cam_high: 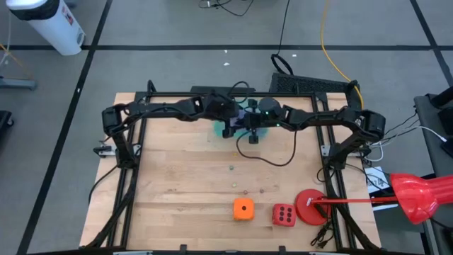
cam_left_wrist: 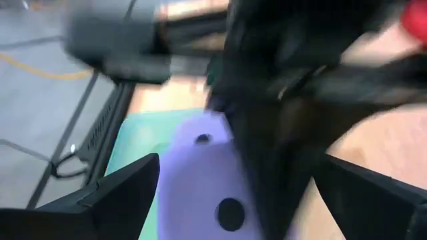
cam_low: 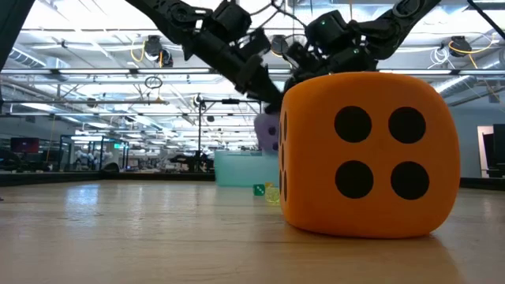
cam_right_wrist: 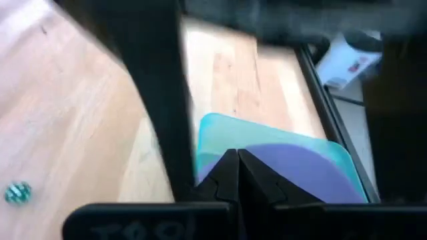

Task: Pick & Place Dice
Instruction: Put the large purple dice into the blue transparent bin, then put the large orange dice into the blue transparent bin

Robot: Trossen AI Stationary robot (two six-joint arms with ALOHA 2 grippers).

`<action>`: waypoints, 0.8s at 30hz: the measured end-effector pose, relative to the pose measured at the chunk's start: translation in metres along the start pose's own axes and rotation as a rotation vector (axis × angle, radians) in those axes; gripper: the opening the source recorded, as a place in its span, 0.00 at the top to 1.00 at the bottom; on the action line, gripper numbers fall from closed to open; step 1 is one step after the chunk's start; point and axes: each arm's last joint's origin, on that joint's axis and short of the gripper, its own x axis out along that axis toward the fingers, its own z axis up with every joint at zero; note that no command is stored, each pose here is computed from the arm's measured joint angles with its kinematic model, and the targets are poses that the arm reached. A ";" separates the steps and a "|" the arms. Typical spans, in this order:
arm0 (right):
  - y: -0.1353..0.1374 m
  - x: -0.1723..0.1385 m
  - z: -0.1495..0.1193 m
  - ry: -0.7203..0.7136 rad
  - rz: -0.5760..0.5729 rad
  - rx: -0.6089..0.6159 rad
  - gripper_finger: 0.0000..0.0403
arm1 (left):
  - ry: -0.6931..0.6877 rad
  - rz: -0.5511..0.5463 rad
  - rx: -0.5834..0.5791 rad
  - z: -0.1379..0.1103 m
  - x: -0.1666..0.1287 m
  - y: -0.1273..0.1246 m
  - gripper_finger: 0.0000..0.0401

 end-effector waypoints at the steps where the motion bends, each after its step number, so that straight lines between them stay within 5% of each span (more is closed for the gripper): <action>1: 0.000 0.000 0.000 0.002 0.000 0.001 1.00 | -0.012 0.003 0.000 0.002 -0.001 0.000 0.01; 15: 0.001 0.001 0.002 -0.021 -0.006 -0.004 1.00 | 0.024 0.060 -0.027 0.003 -0.010 0.006 0.01; 24: 0.006 -0.044 0.039 -0.165 -0.028 -0.005 1.00 | 0.037 0.079 -0.038 0.036 -0.096 -0.009 0.01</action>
